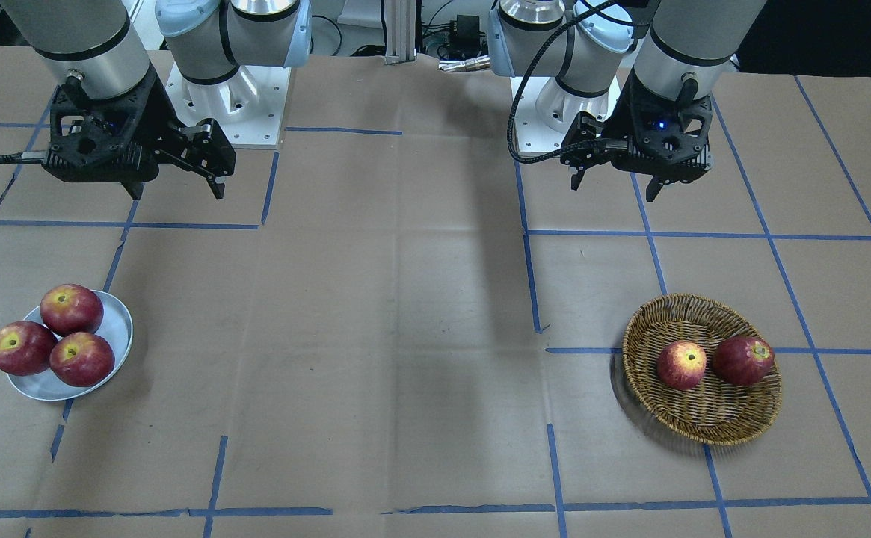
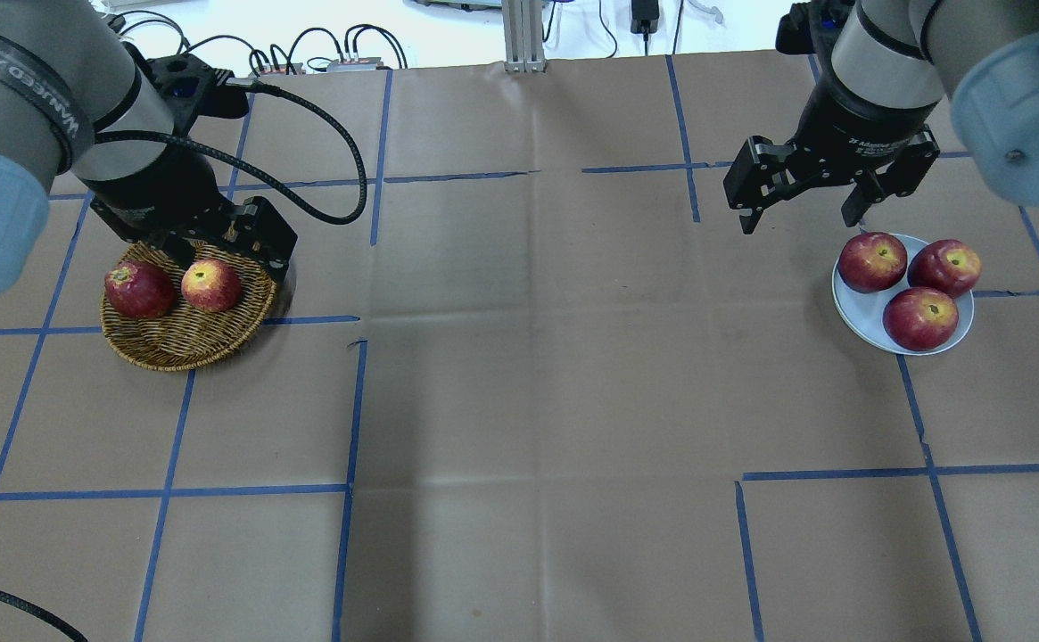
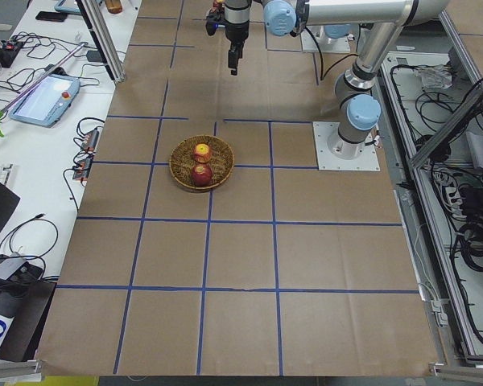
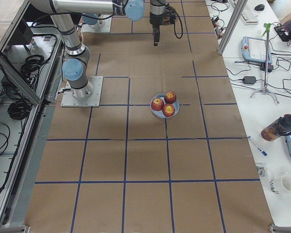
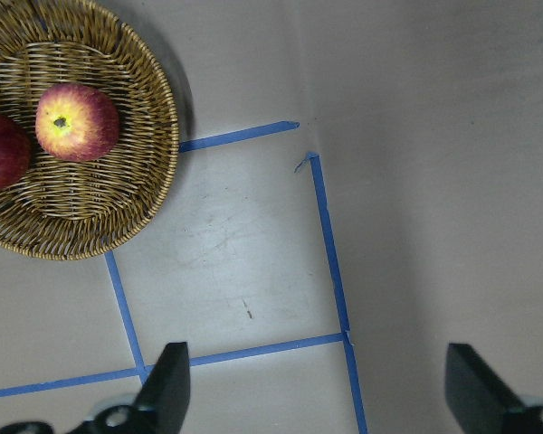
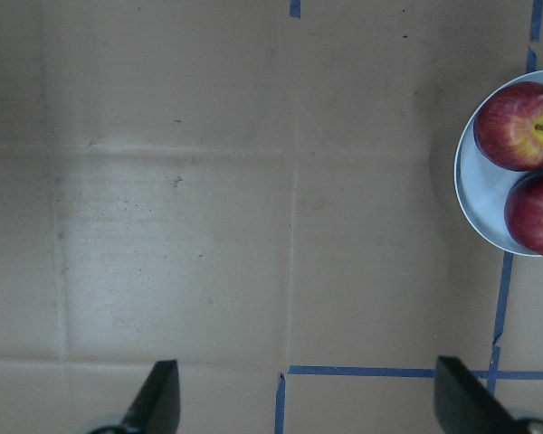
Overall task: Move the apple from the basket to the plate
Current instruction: 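Lower the left gripper toward the yellow-red apple in the wicker basket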
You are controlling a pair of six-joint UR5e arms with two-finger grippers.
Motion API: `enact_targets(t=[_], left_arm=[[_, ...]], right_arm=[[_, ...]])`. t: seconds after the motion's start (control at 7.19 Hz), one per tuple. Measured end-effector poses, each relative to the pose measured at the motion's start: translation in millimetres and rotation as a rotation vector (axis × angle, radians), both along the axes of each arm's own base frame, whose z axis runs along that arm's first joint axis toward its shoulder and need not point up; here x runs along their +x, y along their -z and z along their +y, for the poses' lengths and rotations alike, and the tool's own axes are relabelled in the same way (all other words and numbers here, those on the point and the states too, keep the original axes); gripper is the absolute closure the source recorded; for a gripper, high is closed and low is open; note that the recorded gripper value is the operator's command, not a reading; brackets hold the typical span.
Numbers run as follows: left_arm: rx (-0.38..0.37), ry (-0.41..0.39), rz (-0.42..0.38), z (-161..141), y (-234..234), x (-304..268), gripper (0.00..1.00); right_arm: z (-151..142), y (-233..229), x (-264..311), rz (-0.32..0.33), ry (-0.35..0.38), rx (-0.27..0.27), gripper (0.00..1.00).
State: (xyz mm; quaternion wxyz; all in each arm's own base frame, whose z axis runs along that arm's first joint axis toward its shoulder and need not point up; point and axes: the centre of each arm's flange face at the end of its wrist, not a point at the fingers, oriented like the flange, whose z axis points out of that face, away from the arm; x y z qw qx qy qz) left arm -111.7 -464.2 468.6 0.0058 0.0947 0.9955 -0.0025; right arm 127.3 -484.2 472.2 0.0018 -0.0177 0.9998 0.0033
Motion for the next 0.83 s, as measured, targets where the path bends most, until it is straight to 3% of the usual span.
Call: enact_targets(t=[0.83], left_arm=[[0.014,-0.01,0.012,1.1,7.4,7.6,0.01]], right_arm=[[-0.4,-0.4,0.0,-0.001,0.0,-0.001,0.0]])
